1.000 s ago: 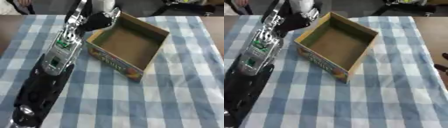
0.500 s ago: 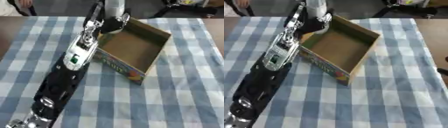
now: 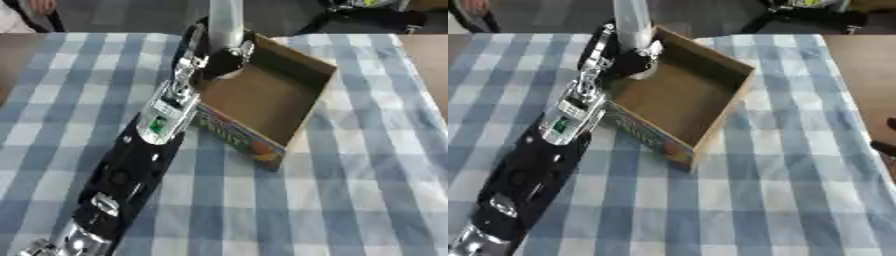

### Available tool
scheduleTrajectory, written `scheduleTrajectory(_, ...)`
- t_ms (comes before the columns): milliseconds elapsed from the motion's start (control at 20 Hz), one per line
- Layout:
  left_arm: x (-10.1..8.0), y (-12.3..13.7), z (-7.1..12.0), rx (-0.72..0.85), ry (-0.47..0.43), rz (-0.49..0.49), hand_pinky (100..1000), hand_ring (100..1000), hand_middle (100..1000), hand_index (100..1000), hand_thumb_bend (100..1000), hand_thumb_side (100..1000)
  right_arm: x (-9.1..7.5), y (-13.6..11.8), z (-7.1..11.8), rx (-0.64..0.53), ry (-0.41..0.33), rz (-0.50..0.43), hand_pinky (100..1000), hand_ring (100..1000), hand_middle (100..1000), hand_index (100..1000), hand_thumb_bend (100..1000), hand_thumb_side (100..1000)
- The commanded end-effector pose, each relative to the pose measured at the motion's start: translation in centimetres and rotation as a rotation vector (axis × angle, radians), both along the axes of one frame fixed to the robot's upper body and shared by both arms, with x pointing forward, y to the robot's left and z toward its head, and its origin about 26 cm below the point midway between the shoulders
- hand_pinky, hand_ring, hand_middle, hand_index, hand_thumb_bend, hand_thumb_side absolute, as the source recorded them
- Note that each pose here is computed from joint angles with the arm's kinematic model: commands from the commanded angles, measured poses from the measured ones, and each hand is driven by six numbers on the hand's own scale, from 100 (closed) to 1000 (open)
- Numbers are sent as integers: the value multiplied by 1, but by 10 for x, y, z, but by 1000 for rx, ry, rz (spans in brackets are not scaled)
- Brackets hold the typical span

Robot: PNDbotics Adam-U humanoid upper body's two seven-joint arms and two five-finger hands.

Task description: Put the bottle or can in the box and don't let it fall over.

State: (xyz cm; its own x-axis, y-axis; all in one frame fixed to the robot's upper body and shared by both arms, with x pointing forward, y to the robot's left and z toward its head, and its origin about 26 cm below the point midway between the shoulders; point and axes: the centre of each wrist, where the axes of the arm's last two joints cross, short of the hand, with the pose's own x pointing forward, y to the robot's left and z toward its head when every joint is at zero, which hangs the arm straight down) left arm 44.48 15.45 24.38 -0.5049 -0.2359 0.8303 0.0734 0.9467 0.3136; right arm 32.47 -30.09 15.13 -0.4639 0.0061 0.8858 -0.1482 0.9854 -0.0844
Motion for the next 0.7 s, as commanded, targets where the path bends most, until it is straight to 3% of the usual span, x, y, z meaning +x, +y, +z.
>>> scheduleTrajectory(50, 0, 0, 15, 49, -59, -23, 1000, 729, 837, 973, 728, 401, -1, -1, 7, -16, -23, 3, 811, 998, 1000, 905, 100, 713)
scheduleTrajectory(200, 1, 4, 15, 106, -53, -8, 1000, 726, 831, 967, 763, 436, 0, -1, 7, -16, -21, 2, 811, 998, 1000, 906, 100, 713)
scheduleTrajectory(700, -1, 14, 10, 191, -58, 51, 1000, 716, 815, 930, 712, 391, -1, -3, 5, -14, -13, -10, 811, 998, 1000, 906, 100, 712)
